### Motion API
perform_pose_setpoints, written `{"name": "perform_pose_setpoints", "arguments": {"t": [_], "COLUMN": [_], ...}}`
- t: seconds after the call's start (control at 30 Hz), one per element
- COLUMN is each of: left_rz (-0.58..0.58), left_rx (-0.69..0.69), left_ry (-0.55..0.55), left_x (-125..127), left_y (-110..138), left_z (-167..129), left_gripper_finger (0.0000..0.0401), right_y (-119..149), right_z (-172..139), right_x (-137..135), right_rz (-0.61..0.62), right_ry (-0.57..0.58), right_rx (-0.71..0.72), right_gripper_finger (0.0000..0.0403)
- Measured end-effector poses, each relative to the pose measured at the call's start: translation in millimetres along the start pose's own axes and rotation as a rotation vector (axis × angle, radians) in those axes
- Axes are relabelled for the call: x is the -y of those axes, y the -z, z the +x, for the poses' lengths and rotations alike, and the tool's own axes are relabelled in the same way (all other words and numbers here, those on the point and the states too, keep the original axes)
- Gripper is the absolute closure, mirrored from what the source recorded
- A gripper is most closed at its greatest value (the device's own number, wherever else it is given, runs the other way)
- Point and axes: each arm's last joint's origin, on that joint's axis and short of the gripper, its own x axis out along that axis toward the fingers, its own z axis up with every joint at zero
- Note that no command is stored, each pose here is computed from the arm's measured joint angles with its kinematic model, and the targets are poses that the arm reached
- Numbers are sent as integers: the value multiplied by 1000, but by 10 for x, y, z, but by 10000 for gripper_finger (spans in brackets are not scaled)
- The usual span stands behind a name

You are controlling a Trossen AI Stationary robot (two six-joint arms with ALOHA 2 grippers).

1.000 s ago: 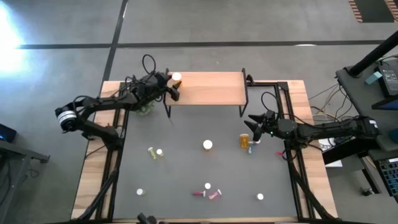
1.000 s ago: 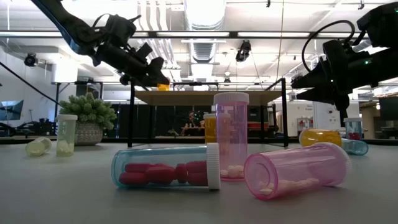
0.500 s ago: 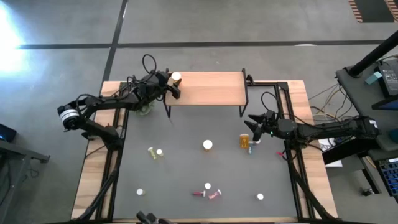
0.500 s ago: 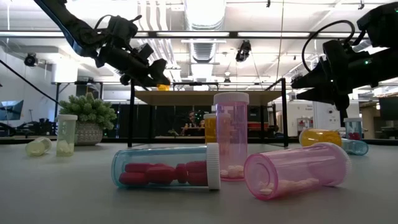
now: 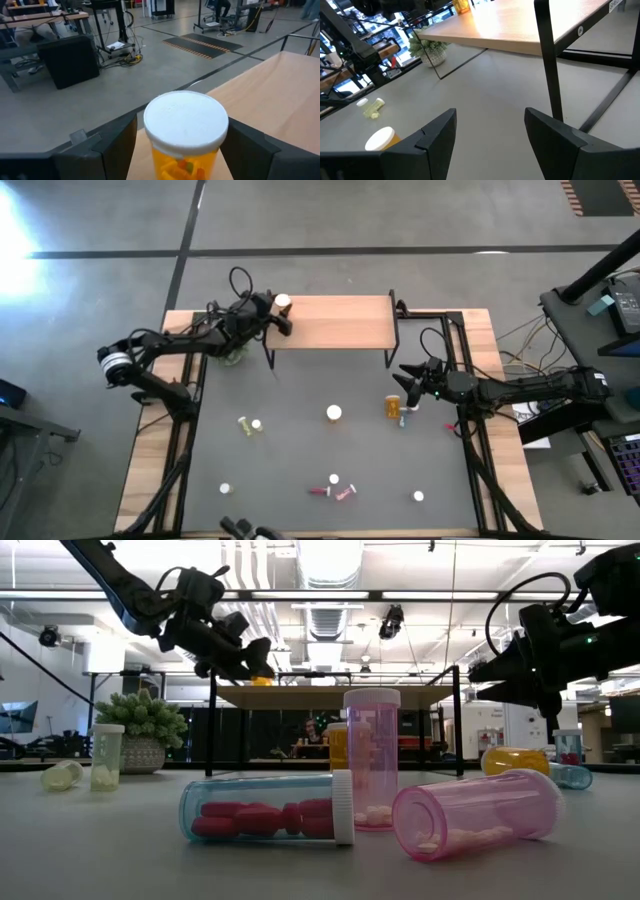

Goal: Pick and place medicine bottles onto shelf by color
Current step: Put the left orange pill bottle on the shelf

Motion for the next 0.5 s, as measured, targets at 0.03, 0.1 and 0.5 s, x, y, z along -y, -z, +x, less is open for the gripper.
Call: {"name": "perform_pose_setpoints", "arguments": {"t": [0.03, 0.1, 0.5], "left_rz": [0, 1, -3], "left_rx": [-1, -3, -5], "left_ry": [-2, -7, -32], "left_x": [3, 10, 25], "left_y": [-1, -10, -45], "left_z": [14, 48, 131], "left_gripper_finger": [154, 154, 154], "right_y": [1, 0, 0], "right_z": [0, 0, 0], "right_x": [0, 0, 0], "right_rz": [0, 0, 0], "right_ry": [0, 0, 0], "right_rx": [0, 0, 0], "right_gripper_finger": [179, 179, 179]}}
